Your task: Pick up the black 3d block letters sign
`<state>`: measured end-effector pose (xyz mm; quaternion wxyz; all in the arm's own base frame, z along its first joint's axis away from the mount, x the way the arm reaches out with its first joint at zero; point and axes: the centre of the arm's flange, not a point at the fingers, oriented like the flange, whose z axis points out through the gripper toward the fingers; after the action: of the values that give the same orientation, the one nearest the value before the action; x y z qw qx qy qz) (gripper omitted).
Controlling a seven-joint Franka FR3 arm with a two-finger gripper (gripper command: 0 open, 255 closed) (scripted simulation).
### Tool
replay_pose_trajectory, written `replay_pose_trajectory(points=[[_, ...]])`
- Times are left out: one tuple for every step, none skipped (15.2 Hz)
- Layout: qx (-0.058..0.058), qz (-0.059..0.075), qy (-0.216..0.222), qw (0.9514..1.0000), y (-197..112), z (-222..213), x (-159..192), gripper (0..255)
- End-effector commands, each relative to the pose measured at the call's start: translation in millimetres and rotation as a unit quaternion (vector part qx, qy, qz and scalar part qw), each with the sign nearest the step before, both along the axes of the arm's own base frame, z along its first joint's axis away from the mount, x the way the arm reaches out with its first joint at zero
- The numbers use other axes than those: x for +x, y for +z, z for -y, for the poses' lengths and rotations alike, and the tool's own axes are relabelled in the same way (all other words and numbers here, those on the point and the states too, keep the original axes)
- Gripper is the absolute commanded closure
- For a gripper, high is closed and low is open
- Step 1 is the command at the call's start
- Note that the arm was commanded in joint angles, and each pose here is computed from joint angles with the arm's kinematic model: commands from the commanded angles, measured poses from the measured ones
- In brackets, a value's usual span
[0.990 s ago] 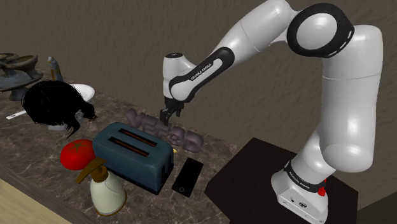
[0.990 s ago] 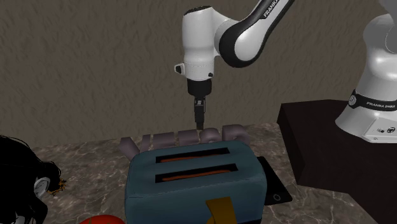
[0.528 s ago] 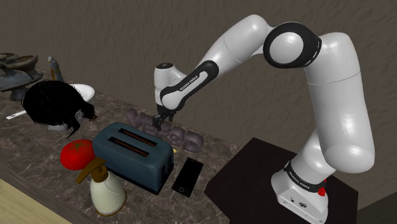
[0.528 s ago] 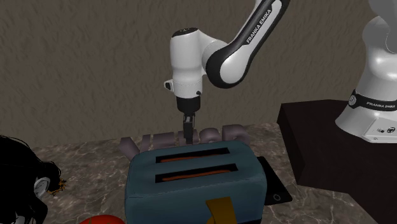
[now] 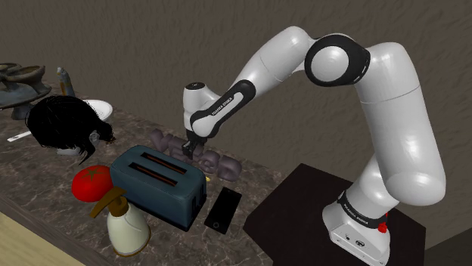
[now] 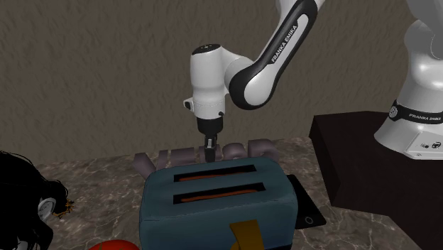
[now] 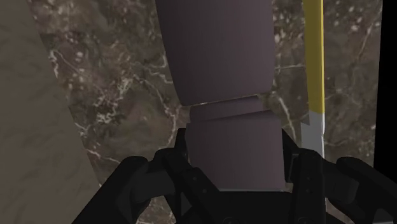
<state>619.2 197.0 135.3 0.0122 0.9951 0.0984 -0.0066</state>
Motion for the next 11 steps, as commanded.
replay_pose_trajectory(points=[[0.0, 0.0, 0.0, 1.0, -0.6, 0.5, -0.1, 255], [0.0, 0.0, 0.0, 1.0, -0.6, 0.6, -0.2, 255], [0.0, 0.0, 0.0, 1.0, -0.7, 0.6, -0.3, 255], [0.0, 0.0, 0.0, 1.0, -0.7, 0.7, -0.4, 255], [0.0, 0.0, 0.0, 1.0, -0.7, 0.6, -0.4, 255], [0.0, 0.0, 0.0, 1.0, -0.7, 0.6, -0.2, 255], [0.0, 0.0, 0.0, 1.0, -0.6, 0.5, 0.0, 255], [0.0, 0.0, 0.0, 1.0, -0.7, 0.3, 0.0, 255], [0.0, 0.0, 0.0, 1.0, 4.6, 0.3, 0.0, 255], [0.0, 0.0, 0.0, 1.0, 9.8, 0.3, -0.1, 255], [0.0, 0.0, 0.0, 1.0, 15.1, 0.3, -0.1, 255]])
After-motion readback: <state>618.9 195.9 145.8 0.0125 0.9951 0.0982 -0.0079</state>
